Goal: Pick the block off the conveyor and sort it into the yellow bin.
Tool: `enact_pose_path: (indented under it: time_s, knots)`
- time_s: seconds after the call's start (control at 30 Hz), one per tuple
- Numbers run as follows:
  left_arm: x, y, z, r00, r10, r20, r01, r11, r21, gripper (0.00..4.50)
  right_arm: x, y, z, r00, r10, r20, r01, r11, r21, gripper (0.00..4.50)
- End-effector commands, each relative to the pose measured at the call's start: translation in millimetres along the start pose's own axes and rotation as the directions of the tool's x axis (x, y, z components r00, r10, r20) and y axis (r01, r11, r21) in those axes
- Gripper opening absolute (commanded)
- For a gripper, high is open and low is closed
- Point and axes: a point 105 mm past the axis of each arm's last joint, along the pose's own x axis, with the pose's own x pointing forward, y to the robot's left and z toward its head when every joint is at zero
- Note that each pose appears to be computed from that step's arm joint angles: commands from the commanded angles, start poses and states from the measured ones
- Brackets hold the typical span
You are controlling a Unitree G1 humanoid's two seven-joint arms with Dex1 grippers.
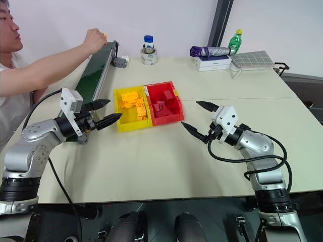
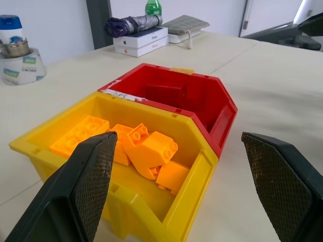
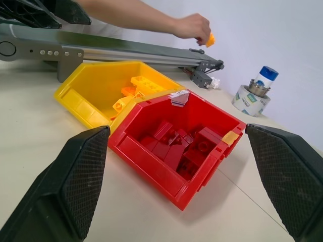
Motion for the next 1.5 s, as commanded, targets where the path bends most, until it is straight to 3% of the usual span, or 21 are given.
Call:
enact_pose_path:
  time_s: [0.03,0.47,0.93,1.03,1.2,1.33,1.5]
  knots:
    - [-1,-2,11,0.999,-0.008,0.031,0.006,0.999,0.050,4.17,1,-1,13,0.999,0.001,0.044,0.000,0.999,-0.036,4.50]
    - [-1,-1,11,1.000,0.003,0.031,-0.004,0.999,0.052,4.17,1,-1,13,0.999,0.003,0.043,-0.002,0.999,-0.038,4.50]
    - [-12,4,27,0.981,0.083,0.177,-0.095,0.994,0.061,4.17,2,-2,13,0.999,0.018,0.041,-0.016,0.999,-0.040,4.50]
    - [-17,3,43,0.952,0.162,0.258,-0.184,0.981,0.065,4.17,3,-1,12,0.999,0.021,0.042,-0.019,0.999,-0.037,4.50]
    - [-42,8,37,0.896,0.334,0.292,-0.349,0.937,0.001,4.17,6,-3,12,0.998,0.028,0.048,-0.026,0.999,-0.037,4.50]
    - [-83,42,18,0.724,0.648,0.236,-0.655,0.754,-0.060,4.17,7,-3,11,0.998,0.039,0.051,-0.037,0.999,-0.032,4.50]
    - [-118,48,3,0.610,0.764,0.211,-0.777,0.629,-0.031,4.17,10,0,10,0.997,0.051,0.060,-0.050,0.999,-0.022,4.50]
